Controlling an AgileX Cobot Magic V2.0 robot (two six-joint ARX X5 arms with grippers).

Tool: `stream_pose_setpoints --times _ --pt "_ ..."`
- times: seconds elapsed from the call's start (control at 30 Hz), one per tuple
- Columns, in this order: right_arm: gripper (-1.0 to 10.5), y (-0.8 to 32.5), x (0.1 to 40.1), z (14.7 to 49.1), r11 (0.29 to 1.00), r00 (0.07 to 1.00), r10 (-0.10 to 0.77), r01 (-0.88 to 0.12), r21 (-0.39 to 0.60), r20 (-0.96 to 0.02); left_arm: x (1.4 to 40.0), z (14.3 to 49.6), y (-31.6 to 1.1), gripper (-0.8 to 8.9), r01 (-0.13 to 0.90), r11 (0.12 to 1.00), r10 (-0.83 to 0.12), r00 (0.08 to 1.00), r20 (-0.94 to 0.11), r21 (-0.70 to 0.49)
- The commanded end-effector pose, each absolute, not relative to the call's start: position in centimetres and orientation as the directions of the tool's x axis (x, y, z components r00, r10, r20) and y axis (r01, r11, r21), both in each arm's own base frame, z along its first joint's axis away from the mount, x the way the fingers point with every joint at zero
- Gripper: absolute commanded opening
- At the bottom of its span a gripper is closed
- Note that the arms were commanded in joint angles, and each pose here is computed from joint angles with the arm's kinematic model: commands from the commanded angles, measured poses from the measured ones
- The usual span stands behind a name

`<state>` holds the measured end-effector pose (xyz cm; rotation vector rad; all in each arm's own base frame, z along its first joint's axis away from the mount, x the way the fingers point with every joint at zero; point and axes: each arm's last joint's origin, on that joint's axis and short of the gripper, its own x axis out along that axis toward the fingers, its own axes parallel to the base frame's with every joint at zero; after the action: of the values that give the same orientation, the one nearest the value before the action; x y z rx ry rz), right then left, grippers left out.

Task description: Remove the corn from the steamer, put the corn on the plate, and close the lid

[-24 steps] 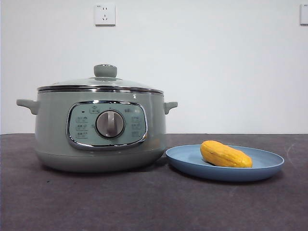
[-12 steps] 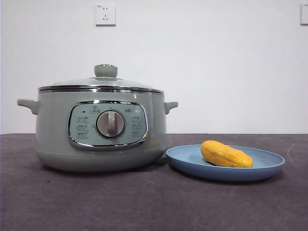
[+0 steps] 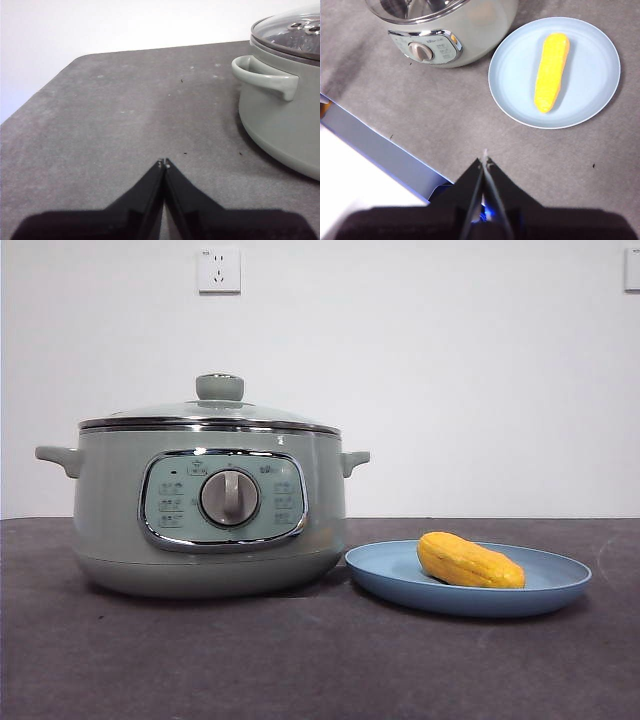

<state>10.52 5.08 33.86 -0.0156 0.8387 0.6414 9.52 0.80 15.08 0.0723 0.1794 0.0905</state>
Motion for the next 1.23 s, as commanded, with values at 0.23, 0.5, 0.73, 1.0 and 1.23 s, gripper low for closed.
stream_pose_setpoints --times 0.23,0.5,0.73,1.0,1.23 --pt "0.0 5.1 10.6 33.9 0.801 0.508 0.521 -0.569 0.187 -0.686 9.6 14.7 0.8 -0.03 -0.091 0.993 0.103 0.978 -0.180 0.074" --pt "0.0 3.6 10.4 35.8 0.850 0.789 0.519 -0.518 0.096 -0.329 9.6 14.7 0.8 -0.03 -0.090 0.993 0.102 0.978 -0.180 0.074" --pt "0.0 1.9 9.8 29.1 0.931 0.919 0.364 -0.361 0.046 -0.150 9.6 14.7 0.8 -0.03 -0.090 0.993 0.102 0.978 -0.180 0.074" --pt "0.0 1.0 9.5 21.2 0.984 0.985 0.171 -0.170 0.048 -0.013 9.6 14.7 0.8 -0.03 -0.090 0.993 0.102 0.978 -0.180 0.074" --pt "0.0 0.9 9.6 17.2 0.989 0.990 0.132 -0.128 0.073 -0.058 9.6 14.7 0.8 -0.03 -0.090 0.993 0.102 0.978 -0.180 0.074"
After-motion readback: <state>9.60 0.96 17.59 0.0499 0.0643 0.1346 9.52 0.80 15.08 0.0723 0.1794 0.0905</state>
